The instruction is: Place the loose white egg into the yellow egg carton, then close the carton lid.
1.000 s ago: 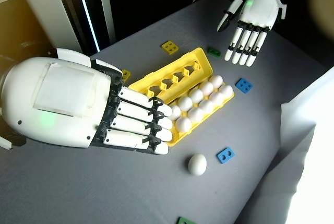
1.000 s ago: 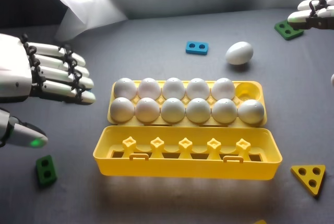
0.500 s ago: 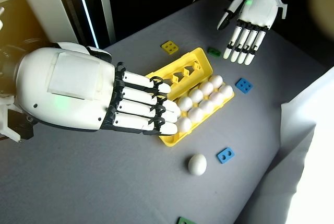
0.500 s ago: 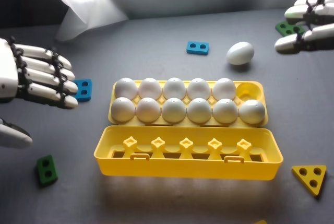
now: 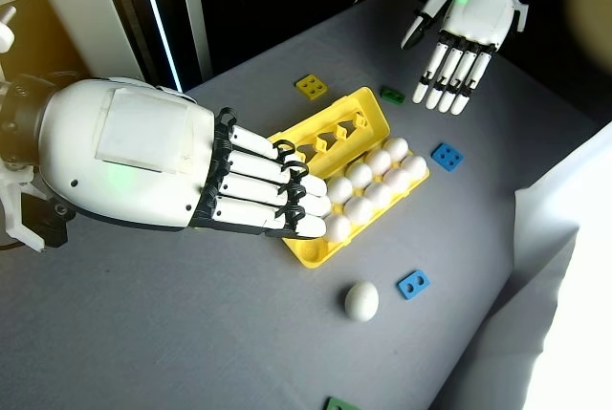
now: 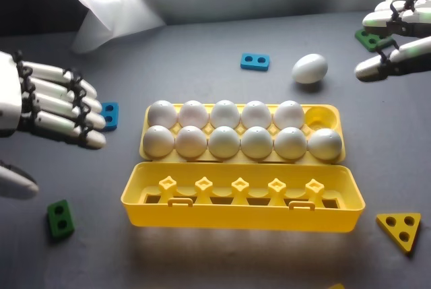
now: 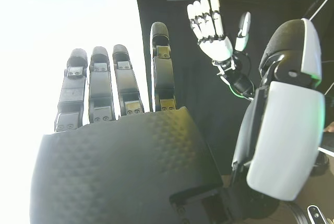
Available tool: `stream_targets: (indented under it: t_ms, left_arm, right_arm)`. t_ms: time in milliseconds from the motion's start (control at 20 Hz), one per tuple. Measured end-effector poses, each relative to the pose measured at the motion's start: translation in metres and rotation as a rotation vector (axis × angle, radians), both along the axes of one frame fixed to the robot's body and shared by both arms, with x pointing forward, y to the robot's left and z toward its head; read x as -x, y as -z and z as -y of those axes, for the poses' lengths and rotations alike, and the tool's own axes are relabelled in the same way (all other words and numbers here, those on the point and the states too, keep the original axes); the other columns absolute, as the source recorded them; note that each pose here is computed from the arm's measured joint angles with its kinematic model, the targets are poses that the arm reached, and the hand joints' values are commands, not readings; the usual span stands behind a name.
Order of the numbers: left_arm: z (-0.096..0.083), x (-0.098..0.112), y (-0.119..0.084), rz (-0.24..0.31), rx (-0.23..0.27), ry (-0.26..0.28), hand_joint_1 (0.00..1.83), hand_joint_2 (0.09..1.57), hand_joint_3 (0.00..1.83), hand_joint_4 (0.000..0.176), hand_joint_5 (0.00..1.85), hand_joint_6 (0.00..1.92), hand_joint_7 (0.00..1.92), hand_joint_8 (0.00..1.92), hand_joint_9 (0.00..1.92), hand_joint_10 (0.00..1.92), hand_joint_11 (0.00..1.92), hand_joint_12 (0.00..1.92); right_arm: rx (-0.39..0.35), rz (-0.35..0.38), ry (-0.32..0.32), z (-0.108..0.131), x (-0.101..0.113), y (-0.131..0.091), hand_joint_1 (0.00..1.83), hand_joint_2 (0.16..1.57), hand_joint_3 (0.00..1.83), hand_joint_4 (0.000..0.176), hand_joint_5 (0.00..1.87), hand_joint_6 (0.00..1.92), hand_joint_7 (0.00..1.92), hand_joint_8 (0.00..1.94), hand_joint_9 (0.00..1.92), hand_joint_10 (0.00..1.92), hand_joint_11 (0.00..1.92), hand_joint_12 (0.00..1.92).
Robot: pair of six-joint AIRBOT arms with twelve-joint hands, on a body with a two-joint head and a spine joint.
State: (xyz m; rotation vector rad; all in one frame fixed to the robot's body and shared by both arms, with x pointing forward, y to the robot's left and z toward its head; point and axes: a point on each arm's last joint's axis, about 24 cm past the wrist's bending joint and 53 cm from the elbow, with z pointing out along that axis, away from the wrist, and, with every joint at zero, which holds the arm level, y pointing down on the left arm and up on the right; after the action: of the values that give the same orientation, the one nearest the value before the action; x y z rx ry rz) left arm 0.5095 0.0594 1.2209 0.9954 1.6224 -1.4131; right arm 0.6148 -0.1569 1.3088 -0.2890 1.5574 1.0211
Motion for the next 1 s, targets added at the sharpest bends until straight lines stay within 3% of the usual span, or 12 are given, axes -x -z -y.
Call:
stream_targets:
  t_ms: [100, 200, 400, 450, 550, 600, 700, 750, 850, 1000]
  left_arm:
    - [-0.001, -0.001, -0.007, -0.005, 0.023, -0.006, 0.0, 1.32, 0.0, 0.0, 0.31, 0.01, 0.27, 0.01, 0.22, 0.01, 0.0, 0.44]
    - [-0.001, -0.003, 0.001, 0.009, -0.009, -0.013, 0.0, 1.32, 0.0, 0.0, 0.31, 0.0, 0.27, 0.01, 0.22, 0.0, 0.0, 0.44]
    - [0.006, 0.01, 0.021, 0.016, -0.072, 0.02, 0.0, 1.31, 0.0, 0.0, 0.27, 0.0, 0.23, 0.0, 0.17, 0.0, 0.0, 0.34]
    - [0.006, 0.015, 0.025, -0.002, -0.074, 0.033, 0.0, 1.31, 0.0, 0.0, 0.27, 0.0, 0.24, 0.0, 0.17, 0.0, 0.0, 0.32]
    - [0.004, 0.018, 0.034, -0.029, -0.091, 0.039, 0.0, 1.32, 0.0, 0.0, 0.35, 0.0, 0.31, 0.0, 0.25, 0.0, 0.0, 0.47]
    - [0.001, 0.019, 0.04, -0.047, -0.099, 0.045, 0.0, 1.31, 0.0, 0.0, 0.31, 0.0, 0.27, 0.0, 0.2, 0.0, 0.0, 0.4]
    - [0.002, 0.025, 0.048, -0.081, -0.11, 0.071, 0.0, 1.3, 0.0, 0.0, 0.32, 0.0, 0.28, 0.01, 0.22, 0.0, 0.0, 0.44]
    - [0.002, 0.031, 0.049, -0.097, -0.109, 0.093, 0.0, 1.29, 0.0, 0.0, 0.34, 0.0, 0.3, 0.01, 0.24, 0.01, 0.0, 0.48]
    - [0.002, 0.043, 0.049, -0.135, -0.091, 0.134, 0.0, 1.29, 0.0, 0.0, 0.33, 0.01, 0.28, 0.01, 0.21, 0.01, 0.0, 0.39]
    - [-0.002, 0.057, 0.055, -0.149, -0.094, 0.193, 0.0, 1.29, 0.0, 0.0, 0.31, 0.0, 0.26, 0.0, 0.19, 0.0, 0.0, 0.39]
  right_arm:
    - [0.002, 0.0, 0.002, 0.0, 0.0, 0.0, 0.42, 0.77, 0.0, 0.176, 0.57, 0.02, 0.0, 0.0, 0.0, 0.0, 0.0, 0.0]
    - [-0.001, 0.005, 0.005, 0.001, -0.001, -0.001, 0.44, 0.78, 0.0, 0.176, 0.63, 0.01, 0.0, 0.0, 0.0, 0.0, 0.0, 0.0]
    - [0.013, 0.079, 0.1, 0.012, -0.024, -0.007, 0.49, 0.79, 0.0, 0.176, 0.7, 0.03, 0.01, 0.0, 0.0, 0.0, 0.0, 0.0]
    - [0.043, 0.068, 0.122, 0.013, -0.035, 0.005, 0.5, 0.79, 0.0, 0.176, 0.73, 0.02, 0.01, 0.0, 0.0, 0.0, 0.0, 0.0]
    - [0.108, 0.054, 0.149, 0.013, -0.049, 0.026, 0.55, 0.77, 0.0, 0.176, 0.75, 0.02, 0.0, 0.0, 0.0, 0.0, 0.0, 0.0]
    - [0.125, 0.062, 0.154, 0.012, -0.055, 0.028, 0.55, 0.77, 0.0, 0.176, 0.74, 0.01, 0.0, 0.0, 0.0, 0.0, 0.0, 0.0]
    - [0.126, 0.09, 0.157, 0.01, -0.064, 0.026, 0.55, 0.78, 0.0, 0.176, 0.75, 0.01, 0.0, 0.0, 0.0, 0.0, 0.0, 0.0]
    - [0.13, 0.104, 0.16, 0.005, -0.07, 0.026, 0.56, 0.78, 0.0, 0.176, 0.76, 0.01, 0.0, 0.0, 0.0, 0.0, 0.0, 0.0]
    - [0.144, 0.119, 0.162, -0.003, -0.081, 0.029, 0.56, 0.78, 0.0, 0.176, 0.77, 0.01, 0.0, 0.0, 0.0, 0.0, 0.0, 0.0]
    - [0.154, 0.138, 0.179, -0.008, -0.103, 0.032, 0.55, 0.76, 0.0, 0.176, 0.77, 0.01, 0.0, 0.0, 0.0, 0.0, 0.0, 0.0]
